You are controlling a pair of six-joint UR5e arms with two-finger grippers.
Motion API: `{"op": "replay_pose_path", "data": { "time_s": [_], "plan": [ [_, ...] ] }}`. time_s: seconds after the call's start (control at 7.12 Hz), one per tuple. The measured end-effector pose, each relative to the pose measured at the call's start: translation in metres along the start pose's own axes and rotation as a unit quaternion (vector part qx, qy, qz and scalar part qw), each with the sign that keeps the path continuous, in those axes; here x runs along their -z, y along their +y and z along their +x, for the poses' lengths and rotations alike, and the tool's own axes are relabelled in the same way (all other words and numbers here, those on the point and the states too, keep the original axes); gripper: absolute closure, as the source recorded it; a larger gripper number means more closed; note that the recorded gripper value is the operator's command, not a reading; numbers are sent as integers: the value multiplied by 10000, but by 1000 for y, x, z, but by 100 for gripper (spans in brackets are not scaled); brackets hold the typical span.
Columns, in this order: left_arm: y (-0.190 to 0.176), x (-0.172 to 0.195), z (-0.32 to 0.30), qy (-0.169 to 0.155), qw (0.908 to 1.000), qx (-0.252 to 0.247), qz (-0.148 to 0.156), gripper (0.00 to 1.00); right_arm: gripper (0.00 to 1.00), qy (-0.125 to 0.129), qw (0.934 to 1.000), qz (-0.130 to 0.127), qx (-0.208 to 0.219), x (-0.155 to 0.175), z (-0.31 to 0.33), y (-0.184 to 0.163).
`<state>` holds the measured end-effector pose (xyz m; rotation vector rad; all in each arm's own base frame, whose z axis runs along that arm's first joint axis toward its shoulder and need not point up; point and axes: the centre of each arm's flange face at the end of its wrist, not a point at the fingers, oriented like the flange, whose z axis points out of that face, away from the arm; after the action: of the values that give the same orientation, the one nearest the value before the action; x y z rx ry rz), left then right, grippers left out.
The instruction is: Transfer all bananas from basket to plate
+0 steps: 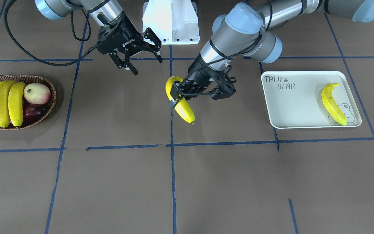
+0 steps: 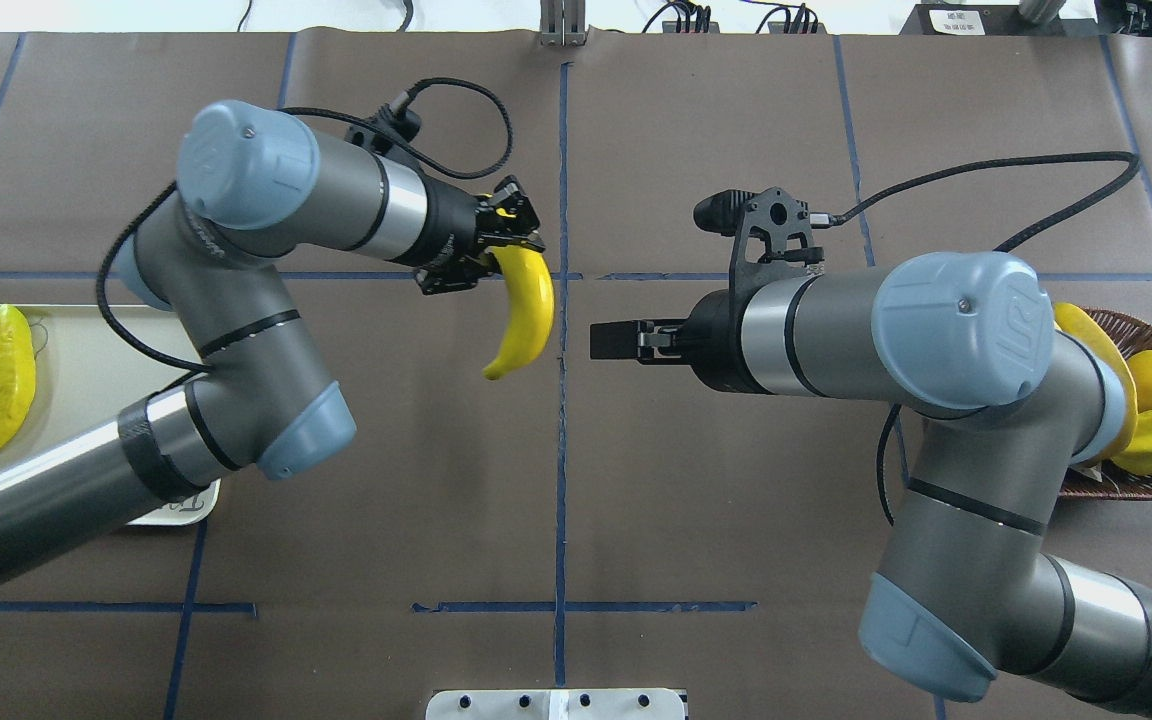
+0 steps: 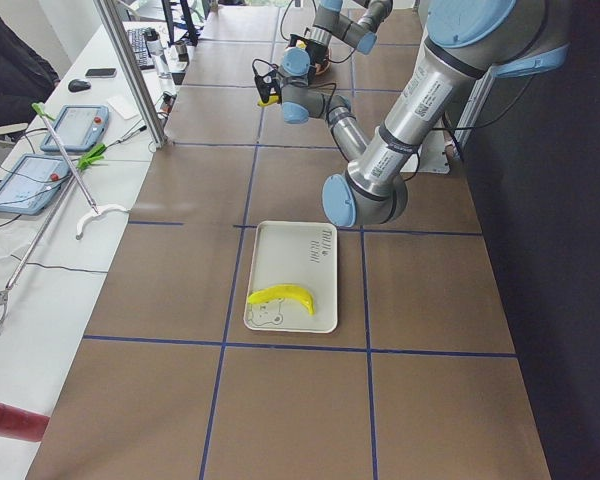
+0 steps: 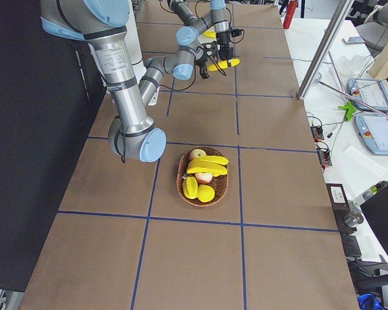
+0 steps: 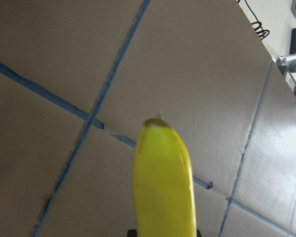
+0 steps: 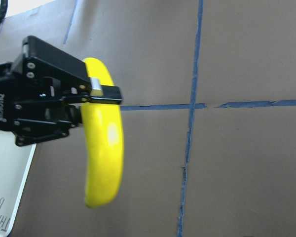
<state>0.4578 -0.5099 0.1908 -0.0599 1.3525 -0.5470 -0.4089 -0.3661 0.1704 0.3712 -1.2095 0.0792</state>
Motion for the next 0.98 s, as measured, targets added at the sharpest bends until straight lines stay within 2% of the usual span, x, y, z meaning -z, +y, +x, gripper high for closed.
{"op": "replay_pose_path", "data": {
  "time_s": [0.14, 0.28, 0.42, 0.56, 0.7, 0.98],
  "plan": [
    [-42, 28, -29, -440, 9987, -202, 142, 100, 0, 173, 9998, -51, -38, 17, 0, -4],
    [-69, 62, -60, -1000, 9930, -553, 305, 100, 0, 293, 9995, -91, -87, 27, 3, -9],
    [-87, 98, -102, -1632, 9811, -957, 403, 100, 0, 378, 9991, -110, -124, 31, 8, -12],
    [-99, 129, -164, -2258, 9649, -1261, 453, 100, 0, 441, 9988, -122, -146, 32, 13, -13],
    [-109, 144, -219, -2763, 9502, -1359, 478, 100, 0, 477, 9987, -125, -155, 30, 15, -13],
    [-132, 136, -292, -3426, 9313, -1167, 423, 100, 0, 540, 9983, -112, -166, 26, 19, -14]
  ]
}}
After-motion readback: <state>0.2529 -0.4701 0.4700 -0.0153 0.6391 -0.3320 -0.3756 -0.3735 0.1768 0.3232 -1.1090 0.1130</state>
